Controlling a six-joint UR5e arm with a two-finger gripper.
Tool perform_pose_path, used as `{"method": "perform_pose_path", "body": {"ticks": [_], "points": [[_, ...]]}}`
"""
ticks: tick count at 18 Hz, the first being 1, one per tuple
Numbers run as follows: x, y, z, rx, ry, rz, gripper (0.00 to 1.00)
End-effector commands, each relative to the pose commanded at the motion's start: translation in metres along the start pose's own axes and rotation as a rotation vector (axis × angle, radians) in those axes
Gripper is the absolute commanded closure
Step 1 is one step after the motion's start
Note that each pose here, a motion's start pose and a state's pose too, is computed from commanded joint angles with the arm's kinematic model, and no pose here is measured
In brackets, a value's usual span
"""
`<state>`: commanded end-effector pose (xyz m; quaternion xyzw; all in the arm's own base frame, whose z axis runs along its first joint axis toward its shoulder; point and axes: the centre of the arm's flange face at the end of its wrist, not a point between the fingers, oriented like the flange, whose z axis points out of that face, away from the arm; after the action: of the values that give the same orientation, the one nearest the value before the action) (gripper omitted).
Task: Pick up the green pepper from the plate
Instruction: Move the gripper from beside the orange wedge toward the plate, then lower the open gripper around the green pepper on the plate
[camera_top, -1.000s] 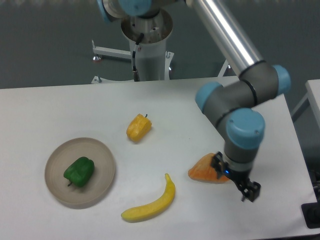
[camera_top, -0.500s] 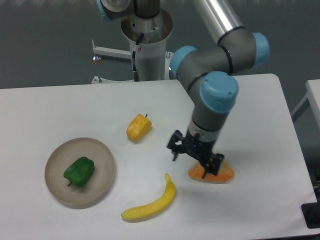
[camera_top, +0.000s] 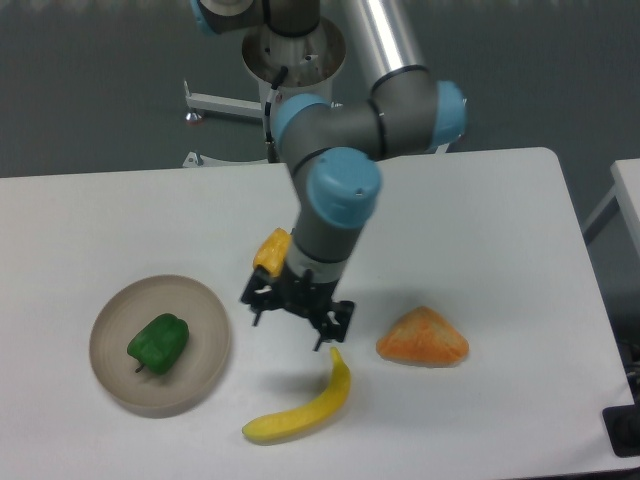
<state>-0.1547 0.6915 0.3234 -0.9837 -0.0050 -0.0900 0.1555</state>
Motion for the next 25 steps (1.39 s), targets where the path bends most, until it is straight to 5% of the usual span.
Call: {"method": "perform_pose_path", "body": {"ticks": [12, 25], "points": [[0.087, 0.002, 0.046, -0.06, 0.052, 0.134, 0.0], [0.098, -0.001, 0.061, -0.045, 0.048, 0.245, 0.0]]}}
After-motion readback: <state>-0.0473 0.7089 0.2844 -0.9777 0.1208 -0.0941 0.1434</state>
